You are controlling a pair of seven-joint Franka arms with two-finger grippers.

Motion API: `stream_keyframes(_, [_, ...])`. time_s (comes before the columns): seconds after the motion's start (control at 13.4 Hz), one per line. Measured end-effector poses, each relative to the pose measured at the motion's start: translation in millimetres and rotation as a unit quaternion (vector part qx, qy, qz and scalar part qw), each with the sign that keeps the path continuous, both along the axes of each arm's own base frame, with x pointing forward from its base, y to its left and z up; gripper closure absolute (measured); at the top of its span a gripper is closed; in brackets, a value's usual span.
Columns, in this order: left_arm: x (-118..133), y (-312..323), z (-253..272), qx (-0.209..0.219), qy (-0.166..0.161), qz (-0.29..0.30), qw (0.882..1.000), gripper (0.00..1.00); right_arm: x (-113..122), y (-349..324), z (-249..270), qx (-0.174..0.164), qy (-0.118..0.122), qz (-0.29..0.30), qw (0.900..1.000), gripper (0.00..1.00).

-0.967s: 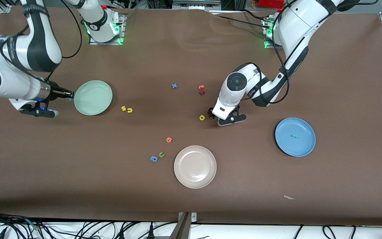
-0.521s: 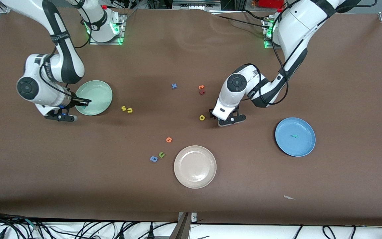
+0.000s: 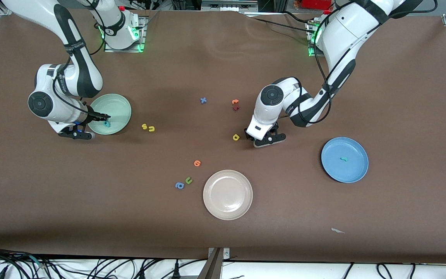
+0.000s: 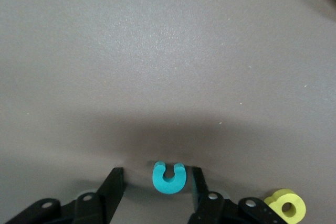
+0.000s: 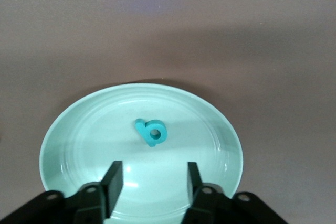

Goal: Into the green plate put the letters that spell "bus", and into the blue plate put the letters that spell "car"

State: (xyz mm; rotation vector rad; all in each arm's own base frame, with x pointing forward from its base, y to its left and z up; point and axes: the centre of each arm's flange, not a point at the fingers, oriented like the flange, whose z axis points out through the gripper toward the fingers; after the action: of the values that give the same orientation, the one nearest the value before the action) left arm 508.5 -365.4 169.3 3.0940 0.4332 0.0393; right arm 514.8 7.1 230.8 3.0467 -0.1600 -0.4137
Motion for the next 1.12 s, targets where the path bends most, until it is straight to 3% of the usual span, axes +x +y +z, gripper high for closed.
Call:
stream_keyframes(0.22, [-0.6, -1.7, 0.7, -0.001, -0.001, 0.005, 1.0, 0.46, 11.3, 11.7, 27.0, 0.005, -0.028, -0.001, 1.0, 0.06])
stream_keyframes(0.3, [-1.3, -3.6, 1.4, -0.001, -0.001, 0.005, 1.0, 0.5, 18.2, 25.1, 44.4, 0.007, -0.044, -0.006, 0.999, 0.01])
stream_keyframes(0.52, [-2.6, -5.9, 1.8, -0.001, -0.002, 0.009, 1.0, 0.55, 32.5, 86.7, 83.6, 0.012, -0.081, -0.022, 0.996, 0.01])
stream_keyframes(0.6, [-2.4, -6.0, 2.5, -0.001, -0.002, 0.01, 1.0, 0.61, 32.9, 108.4, 86.9, 0.015, -0.086, -0.015, 0.996, 0.01])
stream_keyframes(0.97, [-2.3, -5.9, 3.5, 0.0, -0.002, 0.014, 1.0, 0.72, 26.2, 151.0, 46.6, 0.031, -0.064, 0.071, 0.995, 0.01])
stream_keyframes(1.12, [-2.3, -5.8, 3.5, 0.0, -0.002, 0.014, 1.0, 0.72, 24.8, 155.4, 27.2, 0.039, -0.054, 0.112, 0.992, 0.01])
